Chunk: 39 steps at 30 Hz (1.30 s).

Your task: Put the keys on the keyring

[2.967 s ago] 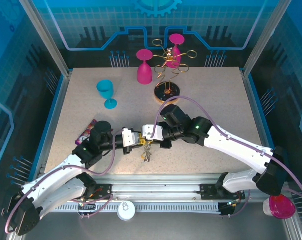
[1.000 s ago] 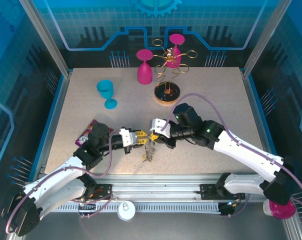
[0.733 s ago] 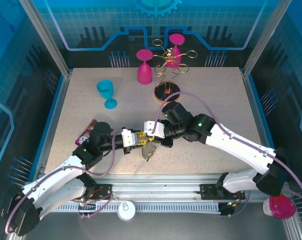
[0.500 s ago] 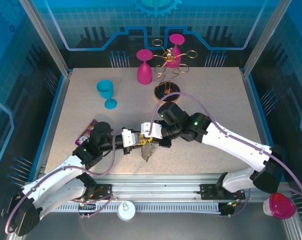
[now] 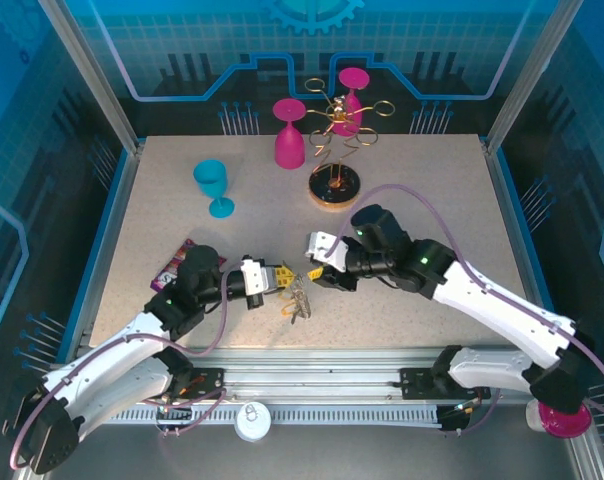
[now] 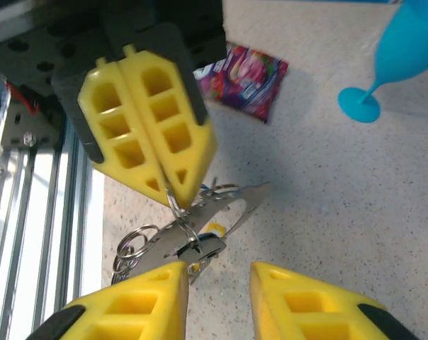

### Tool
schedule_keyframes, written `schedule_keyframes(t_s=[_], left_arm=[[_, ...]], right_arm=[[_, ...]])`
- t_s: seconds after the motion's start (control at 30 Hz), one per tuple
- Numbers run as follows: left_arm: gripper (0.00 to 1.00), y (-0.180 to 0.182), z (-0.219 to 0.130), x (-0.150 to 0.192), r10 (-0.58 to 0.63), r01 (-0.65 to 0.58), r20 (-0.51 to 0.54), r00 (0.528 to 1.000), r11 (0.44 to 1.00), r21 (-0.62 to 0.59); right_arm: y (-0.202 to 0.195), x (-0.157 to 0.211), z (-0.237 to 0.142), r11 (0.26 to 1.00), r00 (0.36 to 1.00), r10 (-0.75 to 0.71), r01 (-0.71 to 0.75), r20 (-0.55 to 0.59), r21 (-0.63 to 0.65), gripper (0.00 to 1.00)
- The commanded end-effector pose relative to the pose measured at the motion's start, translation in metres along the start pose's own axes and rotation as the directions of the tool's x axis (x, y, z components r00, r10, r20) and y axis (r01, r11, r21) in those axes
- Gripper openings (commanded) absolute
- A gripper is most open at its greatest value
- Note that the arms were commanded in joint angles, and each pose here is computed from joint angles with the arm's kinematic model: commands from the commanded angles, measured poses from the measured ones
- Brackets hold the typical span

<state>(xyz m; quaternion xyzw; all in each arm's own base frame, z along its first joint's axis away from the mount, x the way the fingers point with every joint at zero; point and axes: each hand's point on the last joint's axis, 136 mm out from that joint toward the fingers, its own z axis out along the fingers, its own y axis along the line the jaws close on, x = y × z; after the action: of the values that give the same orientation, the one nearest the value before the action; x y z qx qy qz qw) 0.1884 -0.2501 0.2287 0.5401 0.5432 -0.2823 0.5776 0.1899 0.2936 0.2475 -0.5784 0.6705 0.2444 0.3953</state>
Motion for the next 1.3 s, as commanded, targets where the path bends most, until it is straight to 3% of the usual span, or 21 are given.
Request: schedule_keyframes(t_s=[0.0, 0.2, 0.5, 0.67, 0.97, 1.07, 1.27], left_arm=[[0.00, -0.002, -0.004, -0.023, 0.043, -0.044, 0.110, 0.993, 0.999, 0.006], [0.00, -0.005, -0.004, -0.026, 0.041, -0.044, 0.136, 0.990, 0.999, 0.016], [0.00, -0.006, -0.005, -0.030, 0.039, -0.042, 0.162, 0.986, 0.999, 0.020], [0.00, -0.006, -0.006, -0.035, 0.037, -0.042, 0.183, 0.982, 0.999, 0.023], [0.00, -0.004, -0.007, -0.039, 0.031, -0.034, 0.208, 0.978, 0.999, 0.012], [0.00, -0.003, -0.006, -0.037, 0.028, -0.030, 0.203, 0.979, 1.000, 0.007], [0.00, -0.004, -0.006, -0.036, 0.023, -0.025, 0.200, 0.979, 1.000, 0.008]], right_arm=[[0.007, -0.011, 0.002, 0.994, 0.989, 0.106, -0.101, 0.106, -0.048, 0.30], [0.010, -0.006, 0.012, 0.988, 0.984, 0.141, -0.132, 0.110, -0.081, 0.29], [0.015, -0.005, 0.022, 0.981, 0.982, 0.155, -0.141, 0.104, -0.131, 0.13], [0.016, -0.003, 0.026, 0.977, 0.981, 0.168, -0.152, 0.097, -0.151, 0.10], [0.016, -0.006, 0.026, 0.976, 0.978, 0.177, -0.159, 0.111, -0.151, 0.18], [0.008, -0.003, 0.019, 0.984, 0.978, 0.167, -0.157, 0.123, -0.087, 0.26], [0.001, 0.014, 0.005, 0.991, 0.977, 0.126, -0.132, 0.170, 0.026, 0.32]])
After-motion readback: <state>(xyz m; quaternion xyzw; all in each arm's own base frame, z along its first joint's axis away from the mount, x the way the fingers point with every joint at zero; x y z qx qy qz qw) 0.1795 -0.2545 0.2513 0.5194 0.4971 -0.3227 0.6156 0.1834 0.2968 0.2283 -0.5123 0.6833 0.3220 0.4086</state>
